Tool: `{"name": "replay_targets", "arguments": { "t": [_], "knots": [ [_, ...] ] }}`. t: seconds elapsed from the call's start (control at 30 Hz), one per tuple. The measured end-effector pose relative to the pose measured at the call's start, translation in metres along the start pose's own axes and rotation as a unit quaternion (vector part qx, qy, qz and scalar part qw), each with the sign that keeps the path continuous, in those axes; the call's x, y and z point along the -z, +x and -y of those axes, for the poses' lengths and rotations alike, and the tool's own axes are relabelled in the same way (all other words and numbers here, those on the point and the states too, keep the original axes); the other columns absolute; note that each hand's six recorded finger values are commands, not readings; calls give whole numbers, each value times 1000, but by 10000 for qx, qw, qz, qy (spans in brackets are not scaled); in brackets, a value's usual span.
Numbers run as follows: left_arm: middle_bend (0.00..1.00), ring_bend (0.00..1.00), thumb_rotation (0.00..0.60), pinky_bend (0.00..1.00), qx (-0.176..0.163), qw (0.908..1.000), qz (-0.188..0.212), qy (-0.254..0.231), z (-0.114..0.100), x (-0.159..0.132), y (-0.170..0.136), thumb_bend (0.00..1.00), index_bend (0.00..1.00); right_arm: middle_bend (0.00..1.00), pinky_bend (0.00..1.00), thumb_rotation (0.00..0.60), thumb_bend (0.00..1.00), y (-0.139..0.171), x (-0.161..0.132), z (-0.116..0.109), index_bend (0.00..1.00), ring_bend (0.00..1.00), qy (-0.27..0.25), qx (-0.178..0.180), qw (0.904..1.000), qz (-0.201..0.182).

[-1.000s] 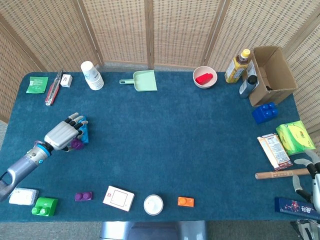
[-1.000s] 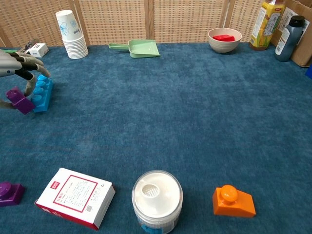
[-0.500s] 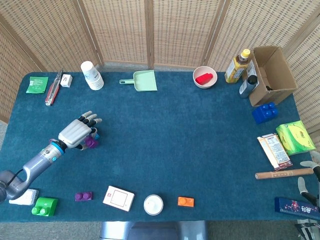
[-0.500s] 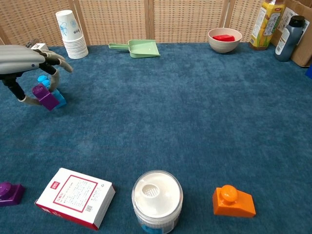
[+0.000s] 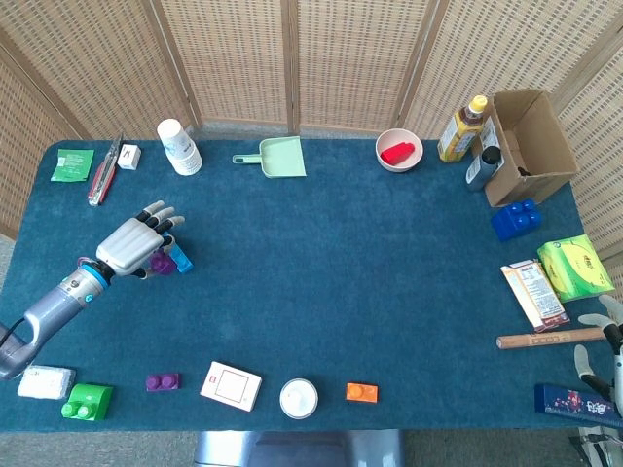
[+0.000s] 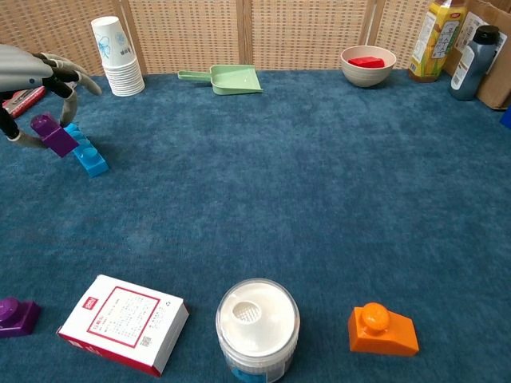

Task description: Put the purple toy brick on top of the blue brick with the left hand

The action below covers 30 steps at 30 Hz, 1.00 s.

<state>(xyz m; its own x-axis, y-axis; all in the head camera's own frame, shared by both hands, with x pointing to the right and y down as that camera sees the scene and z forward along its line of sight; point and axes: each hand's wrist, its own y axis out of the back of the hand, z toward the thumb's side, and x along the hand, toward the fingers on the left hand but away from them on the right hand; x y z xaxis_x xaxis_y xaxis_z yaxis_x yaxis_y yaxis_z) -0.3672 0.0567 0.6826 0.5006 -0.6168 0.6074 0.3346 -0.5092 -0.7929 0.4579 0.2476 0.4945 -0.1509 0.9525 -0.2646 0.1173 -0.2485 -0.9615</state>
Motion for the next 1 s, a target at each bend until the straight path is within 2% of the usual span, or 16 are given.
{"name": "replay_targets", "arguments": {
  "t": [0.17, 1.0],
  "knots": [
    [146, 17, 600, 0, 128, 9995, 91, 275, 6, 2, 5, 316, 645, 192, 187, 600, 400, -1, -1, -1, 355, 42, 28, 3, 10000, 22],
    [136, 13, 600, 0, 258, 9989, 233, 320, 10, -2, 30, 315, 630, 193, 187, 600, 401, -2, -2, 0, 355, 43, 81, 2, 9999, 95]
  ]
}}
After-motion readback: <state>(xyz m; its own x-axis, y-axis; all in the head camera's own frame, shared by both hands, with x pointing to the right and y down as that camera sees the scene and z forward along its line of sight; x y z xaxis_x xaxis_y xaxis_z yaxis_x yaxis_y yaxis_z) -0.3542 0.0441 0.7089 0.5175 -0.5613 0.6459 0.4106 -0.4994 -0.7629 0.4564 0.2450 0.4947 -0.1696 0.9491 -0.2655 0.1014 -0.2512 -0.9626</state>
